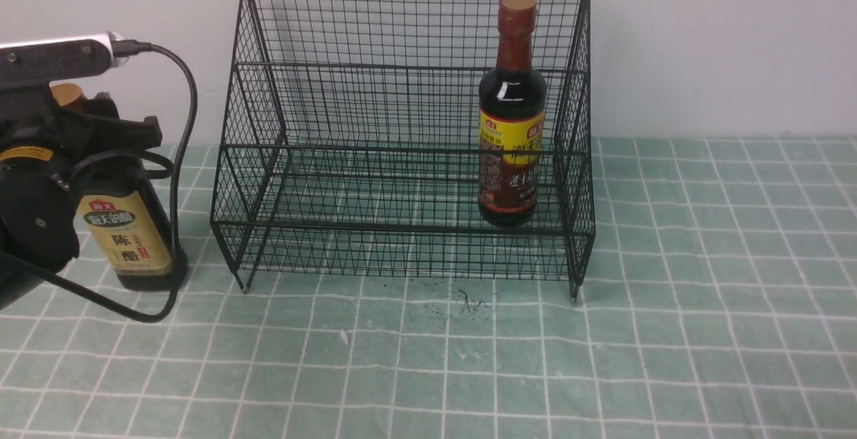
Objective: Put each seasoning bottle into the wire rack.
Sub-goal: Use the left arm to grab the condiment bottle closest to it, then use the left arm to put the condiment bottle back on the shelf
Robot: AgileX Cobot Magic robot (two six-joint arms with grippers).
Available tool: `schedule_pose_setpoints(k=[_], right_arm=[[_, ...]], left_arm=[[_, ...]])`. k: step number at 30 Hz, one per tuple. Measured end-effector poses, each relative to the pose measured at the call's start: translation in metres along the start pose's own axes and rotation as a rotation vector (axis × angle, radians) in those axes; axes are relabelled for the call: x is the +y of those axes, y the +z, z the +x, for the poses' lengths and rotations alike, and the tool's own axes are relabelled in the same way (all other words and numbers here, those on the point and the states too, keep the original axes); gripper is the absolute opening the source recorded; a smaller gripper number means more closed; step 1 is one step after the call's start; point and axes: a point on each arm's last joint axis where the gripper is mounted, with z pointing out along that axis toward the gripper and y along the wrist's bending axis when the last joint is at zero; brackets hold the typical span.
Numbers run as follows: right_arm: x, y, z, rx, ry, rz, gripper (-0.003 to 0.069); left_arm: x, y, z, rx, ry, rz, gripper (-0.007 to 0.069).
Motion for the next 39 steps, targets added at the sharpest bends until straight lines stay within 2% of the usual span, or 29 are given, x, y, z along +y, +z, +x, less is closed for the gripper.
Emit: schedule_pose_setpoints(k=[4, 5, 6, 9, 10, 12, 16, 19, 21, 24, 32, 39], right_arm=[[0.000, 0.000, 0.000, 0.000, 0.000, 0.000, -0.0015], [0.000, 0.000, 0.000, 0.000, 0.000, 0.000, -0.0015], [0.000, 0.000, 0.000, 0.000, 0.000, 0.000, -0.0015], [0.000, 0.000, 0.000, 0.000, 0.000, 0.000, -0.0015], [0.000, 0.000, 0.000, 0.000, 0.000, 0.000, -0.0015], [0.000, 0.000, 0.000, 0.000, 0.000, 0.000, -0.0015], [0.000, 0.000, 0.000, 0.000, 0.000, 0.000, -0.0015], [0.000, 0.000, 0.000, 0.000, 0.000, 0.000, -0.0015], [0.000, 0.000, 0.000, 0.000, 0.000, 0.000, -0.0015], [0.000, 0.000, 0.000, 0.000, 0.000, 0.000, -0.0015], [0.000, 0.000, 0.000, 0.000, 0.000, 0.000, -0.0015], [0.000, 0.000, 0.000, 0.000, 0.000, 0.000, -0.0015]], left_arm=[[-0.001, -0.009, -0.019, -0.015, 0.007, 0.031, 0.0303], [-0.003, -0.019, -0.042, -0.054, 0.001, 0.068, 0.0303], [-0.003, -0.019, -0.044, -0.060, 0.001, 0.068, 0.0303], [-0.007, -0.043, -0.099, -0.171, -0.029, 0.143, 0.0303], [-0.007, -0.046, -0.103, -0.177, -0.030, 0.150, 0.0303], [-0.009, -0.061, -0.134, -0.249, -0.047, 0.189, 0.0303], [-0.025, -0.074, -0.159, -0.318, -0.056, 0.258, 0.0303], [-0.040, -0.077, -0.162, -0.322, -0.058, 0.309, 0.0302], [-0.062, -0.075, -0.160, -0.303, -0.087, 0.372, 0.0302], [-0.081, -0.063, -0.153, -0.280, -0.125, 0.384, 0.0302], [-0.113, -0.021, -0.143, -0.256, -0.122, 0.322, 0.0302], [-0.123, 0.008, -0.122, -0.188, -0.130, 0.259, 0.0302]])
